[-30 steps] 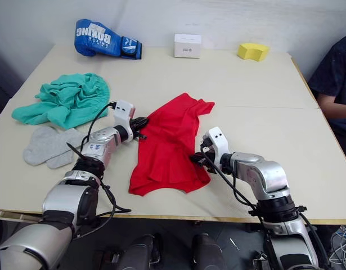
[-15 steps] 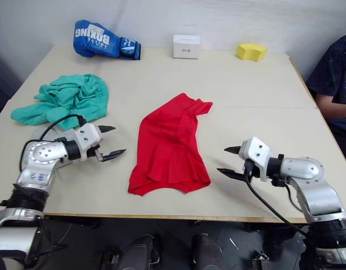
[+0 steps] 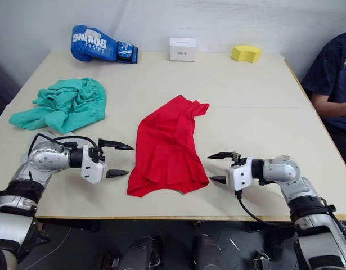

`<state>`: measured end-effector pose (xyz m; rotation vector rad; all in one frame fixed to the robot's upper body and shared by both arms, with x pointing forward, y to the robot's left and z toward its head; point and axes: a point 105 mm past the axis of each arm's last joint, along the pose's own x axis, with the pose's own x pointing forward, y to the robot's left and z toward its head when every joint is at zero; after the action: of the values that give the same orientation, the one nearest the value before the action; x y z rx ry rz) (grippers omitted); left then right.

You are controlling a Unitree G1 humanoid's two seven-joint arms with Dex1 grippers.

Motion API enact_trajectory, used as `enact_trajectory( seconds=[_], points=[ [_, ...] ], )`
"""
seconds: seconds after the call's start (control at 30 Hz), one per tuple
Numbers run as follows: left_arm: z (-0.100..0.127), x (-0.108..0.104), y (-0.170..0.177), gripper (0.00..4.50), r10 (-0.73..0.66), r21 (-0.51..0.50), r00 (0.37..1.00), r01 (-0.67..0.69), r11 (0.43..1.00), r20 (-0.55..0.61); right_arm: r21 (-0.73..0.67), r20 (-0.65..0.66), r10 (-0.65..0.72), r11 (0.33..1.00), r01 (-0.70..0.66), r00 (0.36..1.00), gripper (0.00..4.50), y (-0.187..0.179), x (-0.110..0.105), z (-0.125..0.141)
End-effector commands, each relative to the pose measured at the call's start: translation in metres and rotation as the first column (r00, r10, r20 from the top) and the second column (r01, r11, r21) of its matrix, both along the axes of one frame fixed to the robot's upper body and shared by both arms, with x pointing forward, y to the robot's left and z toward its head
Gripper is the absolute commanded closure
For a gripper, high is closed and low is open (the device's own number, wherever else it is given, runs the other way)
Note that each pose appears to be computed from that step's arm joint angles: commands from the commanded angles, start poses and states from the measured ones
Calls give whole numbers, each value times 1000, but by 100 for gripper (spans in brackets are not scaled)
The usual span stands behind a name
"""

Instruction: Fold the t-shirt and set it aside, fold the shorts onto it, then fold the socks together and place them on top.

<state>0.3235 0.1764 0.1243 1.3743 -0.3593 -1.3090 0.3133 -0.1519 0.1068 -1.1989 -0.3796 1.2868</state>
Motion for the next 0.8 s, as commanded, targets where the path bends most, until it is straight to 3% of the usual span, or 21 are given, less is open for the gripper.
enact_trajectory(
  seconds=[0.03,0.4,0.7,0.8],
  points=[
    [-21,-2,-10,1,-41,62,999,43,997,-29,-70,-19,83,994,-85,996,95,15,-6,-23],
    [-32,4,-26,1,-83,88,996,80,993,34,-82,46,139,987,-135,989,95,37,2,-29],
    [-27,10,-44,1,-125,56,985,119,991,119,-62,103,147,988,-141,984,95,49,6,-27],
    [-29,9,-47,56,-130,44,985,126,991,112,-72,87,166,984,-160,982,95,53,3,-31]
  ],
)
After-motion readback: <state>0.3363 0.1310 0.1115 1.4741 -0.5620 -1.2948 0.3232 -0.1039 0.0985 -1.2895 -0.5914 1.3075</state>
